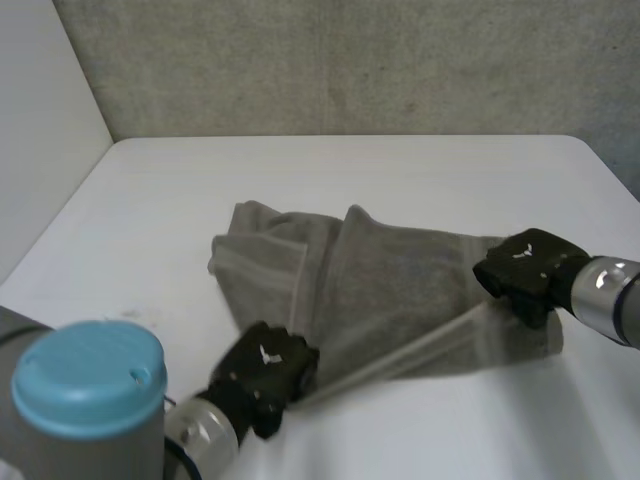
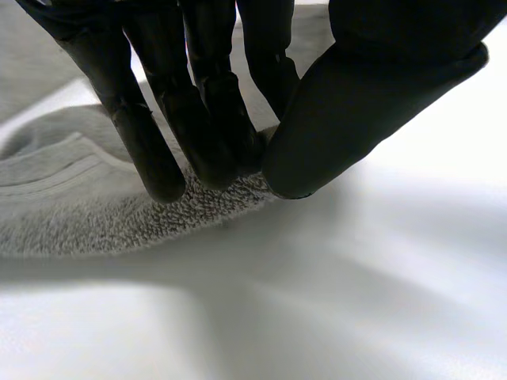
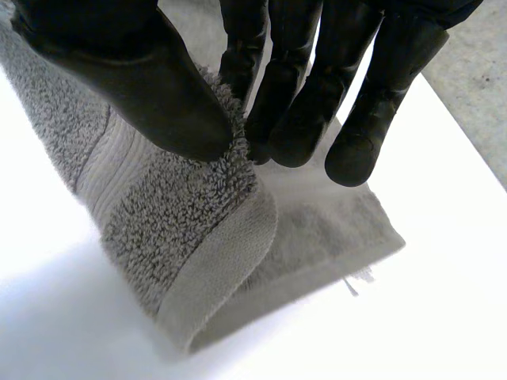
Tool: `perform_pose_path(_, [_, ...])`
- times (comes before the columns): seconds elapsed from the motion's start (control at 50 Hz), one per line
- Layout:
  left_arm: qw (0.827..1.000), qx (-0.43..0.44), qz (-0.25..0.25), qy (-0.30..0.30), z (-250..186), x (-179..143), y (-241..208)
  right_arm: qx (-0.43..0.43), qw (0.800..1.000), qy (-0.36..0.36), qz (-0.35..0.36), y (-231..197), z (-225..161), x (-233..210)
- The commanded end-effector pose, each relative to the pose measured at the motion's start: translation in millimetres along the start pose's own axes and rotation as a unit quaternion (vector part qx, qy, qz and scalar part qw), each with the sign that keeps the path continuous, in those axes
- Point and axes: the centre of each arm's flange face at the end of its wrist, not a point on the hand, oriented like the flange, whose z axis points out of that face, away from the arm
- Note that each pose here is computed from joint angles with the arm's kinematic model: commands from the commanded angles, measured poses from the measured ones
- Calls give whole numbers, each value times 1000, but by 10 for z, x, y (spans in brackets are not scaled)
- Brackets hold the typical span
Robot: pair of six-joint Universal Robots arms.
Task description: Fold the towel.
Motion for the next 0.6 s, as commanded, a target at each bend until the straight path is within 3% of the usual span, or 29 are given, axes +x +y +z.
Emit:
perform_pose_path(0.02, [998, -21, 23, 56, -192, 309, 67, -6, 999, 2, -49, 62, -184, -85])
perform_pose_path(0.2, [999, 12, 19, 46, -65, 249, -136, -9, 999, 20, -43, 121, -115, 21])
perform_pose_path(0.38, [996, 77, 1, -47, 407, -393, -550, 0, 998, 35, -43, 155, 9, 68])
perform_pose_path(0.48, [994, 82, 28, -60, 713, -665, -621, 2, 998, 37, -45, 170, 37, 59])
perform_pose_path(0.6, [994, 61, 85, -30, 1080, -868, -566, 3, 999, 35, -37, 201, 90, 43])
